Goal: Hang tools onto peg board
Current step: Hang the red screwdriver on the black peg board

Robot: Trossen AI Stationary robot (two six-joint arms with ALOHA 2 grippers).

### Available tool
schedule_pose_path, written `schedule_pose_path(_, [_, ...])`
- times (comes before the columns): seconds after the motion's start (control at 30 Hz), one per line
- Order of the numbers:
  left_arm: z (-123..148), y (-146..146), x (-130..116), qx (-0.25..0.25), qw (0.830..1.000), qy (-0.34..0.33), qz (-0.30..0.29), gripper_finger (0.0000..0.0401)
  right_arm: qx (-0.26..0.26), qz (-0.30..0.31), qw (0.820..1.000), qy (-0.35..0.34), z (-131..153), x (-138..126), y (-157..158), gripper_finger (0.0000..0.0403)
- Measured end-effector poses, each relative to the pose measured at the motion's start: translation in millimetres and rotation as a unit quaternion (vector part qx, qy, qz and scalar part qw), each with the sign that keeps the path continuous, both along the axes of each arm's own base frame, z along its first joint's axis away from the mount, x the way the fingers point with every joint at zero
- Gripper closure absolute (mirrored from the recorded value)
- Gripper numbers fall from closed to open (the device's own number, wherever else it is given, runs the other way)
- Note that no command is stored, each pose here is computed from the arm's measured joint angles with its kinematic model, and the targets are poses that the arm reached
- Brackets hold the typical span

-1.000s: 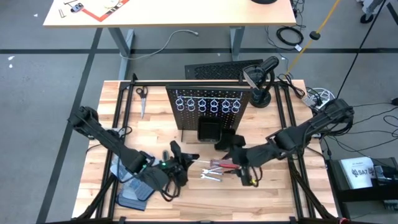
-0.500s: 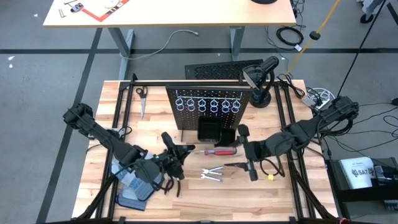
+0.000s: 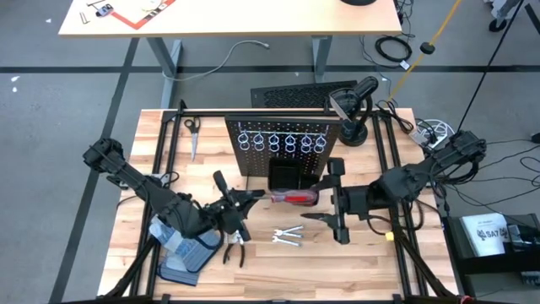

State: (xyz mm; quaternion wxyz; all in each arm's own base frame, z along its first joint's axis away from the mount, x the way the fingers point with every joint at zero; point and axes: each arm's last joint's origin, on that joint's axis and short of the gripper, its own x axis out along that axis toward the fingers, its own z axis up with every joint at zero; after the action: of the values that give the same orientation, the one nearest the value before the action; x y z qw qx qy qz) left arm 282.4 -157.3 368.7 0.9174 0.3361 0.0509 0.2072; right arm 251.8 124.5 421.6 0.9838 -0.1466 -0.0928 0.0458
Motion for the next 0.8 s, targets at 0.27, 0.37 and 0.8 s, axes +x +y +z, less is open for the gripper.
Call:
schedule_pose_path(0.27, [3,11,7,-0.017,1.000,-0.022,-0.007,0.0393,0.002,-0.015,0.998,-0.069,13,-1,-6,0.0177])
schedule_pose_path(0.37, [3,15,10,-0.032,0.999,-0.030,-0.010,0.0393,0.008,-0.023,0.997,-0.071,14,1,-11,0.0177])
schedule_pose_path(0.8, [-1,25,17,-0.046,0.999,-0.028,-0.001,0.0393,0.014,-0.034,0.995,-0.091,9,18,-18,0.0199])
